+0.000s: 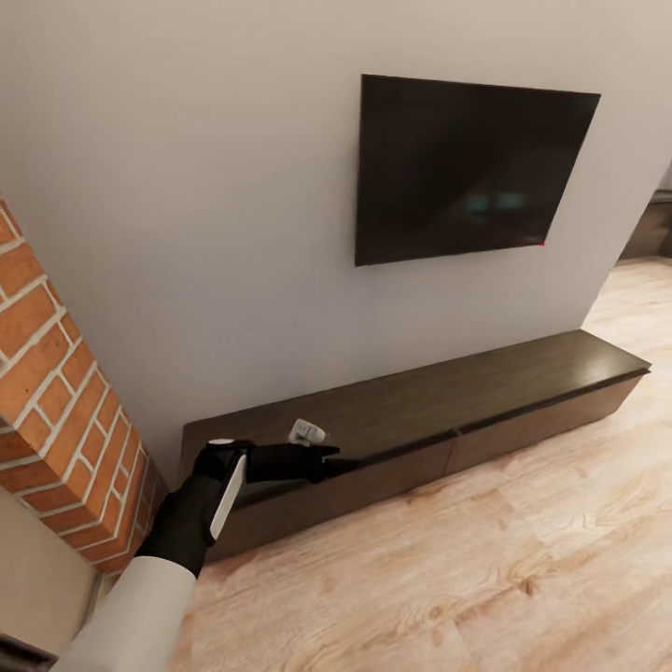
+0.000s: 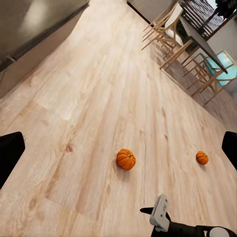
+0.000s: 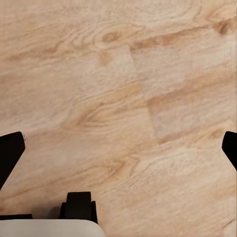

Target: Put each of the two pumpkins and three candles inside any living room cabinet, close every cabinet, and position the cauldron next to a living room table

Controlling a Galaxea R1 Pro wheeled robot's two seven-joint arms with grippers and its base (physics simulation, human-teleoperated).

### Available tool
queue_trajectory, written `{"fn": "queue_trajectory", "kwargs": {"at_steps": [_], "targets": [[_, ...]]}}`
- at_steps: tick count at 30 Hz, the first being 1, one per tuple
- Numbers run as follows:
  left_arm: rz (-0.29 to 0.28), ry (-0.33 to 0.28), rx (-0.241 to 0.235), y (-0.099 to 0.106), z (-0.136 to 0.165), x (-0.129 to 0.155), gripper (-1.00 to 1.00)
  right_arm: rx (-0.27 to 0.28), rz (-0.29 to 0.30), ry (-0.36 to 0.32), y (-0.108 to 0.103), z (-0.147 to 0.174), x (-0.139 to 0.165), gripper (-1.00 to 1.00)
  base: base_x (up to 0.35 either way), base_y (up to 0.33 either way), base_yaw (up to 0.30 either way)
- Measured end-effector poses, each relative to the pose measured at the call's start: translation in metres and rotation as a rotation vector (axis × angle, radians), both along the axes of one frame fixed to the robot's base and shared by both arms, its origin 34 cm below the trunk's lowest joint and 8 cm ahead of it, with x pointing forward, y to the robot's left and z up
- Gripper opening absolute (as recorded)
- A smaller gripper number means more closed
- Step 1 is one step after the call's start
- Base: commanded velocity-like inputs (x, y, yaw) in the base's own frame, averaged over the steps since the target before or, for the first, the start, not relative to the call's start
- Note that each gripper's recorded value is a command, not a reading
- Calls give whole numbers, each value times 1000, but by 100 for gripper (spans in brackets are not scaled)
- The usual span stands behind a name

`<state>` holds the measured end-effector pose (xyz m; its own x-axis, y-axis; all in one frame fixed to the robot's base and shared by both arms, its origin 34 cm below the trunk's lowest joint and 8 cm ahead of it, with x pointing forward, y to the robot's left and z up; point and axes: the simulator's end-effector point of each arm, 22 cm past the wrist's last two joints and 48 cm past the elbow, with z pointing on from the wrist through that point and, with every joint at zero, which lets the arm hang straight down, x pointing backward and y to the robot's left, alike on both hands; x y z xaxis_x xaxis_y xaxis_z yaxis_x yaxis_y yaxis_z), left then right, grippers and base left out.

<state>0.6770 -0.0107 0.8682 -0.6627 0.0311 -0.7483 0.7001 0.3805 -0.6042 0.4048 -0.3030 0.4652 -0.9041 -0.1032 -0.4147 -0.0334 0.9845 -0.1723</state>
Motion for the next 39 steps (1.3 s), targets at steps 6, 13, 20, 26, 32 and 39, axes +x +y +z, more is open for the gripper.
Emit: {"fn": "queue_trajectory", "kwargs": {"at_steps": [6,13,20,26,32,39], "targets": [[-4,0,-4,-1,1,-1,100,0,0,0,0,0,0,100,0,0,284],[-4,0,-5,-2,1,-1,100,0,0,0,0,0,0,100,0,0,286],[-5,-1,-6,-3,2,-1,100,0,-2,0,-1,0,0,100,0,-54,145],[-4,0,-3,-3,1,-1,100,0,-2,0,-1,0,0,100,0,-260,7],[-5,0,-4,-4,1,-2,100,0,-2,0,-1,0,0,100,32,-323,6],[-6,0,-6,-4,1,-2,100,1,-2,0,0,0,0,100,78,-326,232]]}}
